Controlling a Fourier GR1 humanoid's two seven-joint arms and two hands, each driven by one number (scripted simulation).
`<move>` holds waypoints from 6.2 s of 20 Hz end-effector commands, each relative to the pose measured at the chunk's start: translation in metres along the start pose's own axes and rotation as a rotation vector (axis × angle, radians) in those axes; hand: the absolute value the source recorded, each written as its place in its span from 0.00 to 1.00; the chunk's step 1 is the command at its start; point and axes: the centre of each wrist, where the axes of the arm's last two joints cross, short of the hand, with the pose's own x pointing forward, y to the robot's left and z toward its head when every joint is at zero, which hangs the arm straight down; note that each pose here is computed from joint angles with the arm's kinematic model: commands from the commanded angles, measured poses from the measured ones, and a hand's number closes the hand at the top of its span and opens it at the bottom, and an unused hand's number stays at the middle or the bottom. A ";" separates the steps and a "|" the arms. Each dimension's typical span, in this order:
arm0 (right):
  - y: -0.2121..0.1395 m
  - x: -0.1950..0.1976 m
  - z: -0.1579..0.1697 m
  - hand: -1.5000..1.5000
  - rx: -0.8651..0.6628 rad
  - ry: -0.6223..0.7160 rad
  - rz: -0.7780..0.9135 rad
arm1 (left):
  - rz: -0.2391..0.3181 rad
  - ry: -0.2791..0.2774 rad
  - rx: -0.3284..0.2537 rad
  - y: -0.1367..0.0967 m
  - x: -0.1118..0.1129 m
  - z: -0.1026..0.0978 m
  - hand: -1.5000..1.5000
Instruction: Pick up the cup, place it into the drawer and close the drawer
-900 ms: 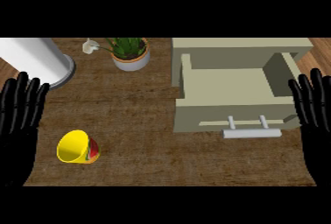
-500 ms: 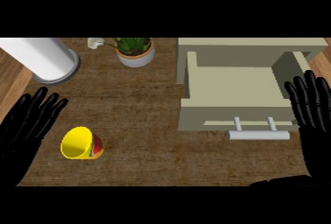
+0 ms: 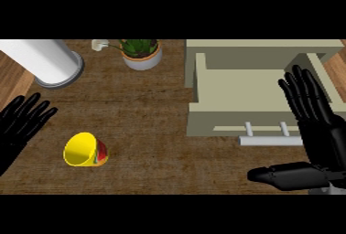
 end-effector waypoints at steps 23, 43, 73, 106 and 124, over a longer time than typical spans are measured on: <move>-0.025 -0.005 -0.034 0.00 0.011 -0.034 0.014 | -0.080 0.203 0.146 0.069 -0.153 0.039 0.00; -0.024 0.007 -0.043 0.00 0.027 -0.025 0.006 | -0.090 0.159 0.168 0.058 -0.188 0.049 0.00; -0.044 0.012 -0.044 0.00 0.022 -0.024 0.030 | -0.274 -0.167 0.555 -0.009 -0.235 -0.018 1.00; -0.033 -0.005 -0.041 0.00 -0.019 -0.010 0.052 | -0.283 -0.269 0.284 -0.153 -0.002 -0.343 1.00; -0.026 0.003 -0.063 0.00 0.079 -0.080 0.025 | -0.508 0.181 0.236 -0.152 -0.064 -0.354 1.00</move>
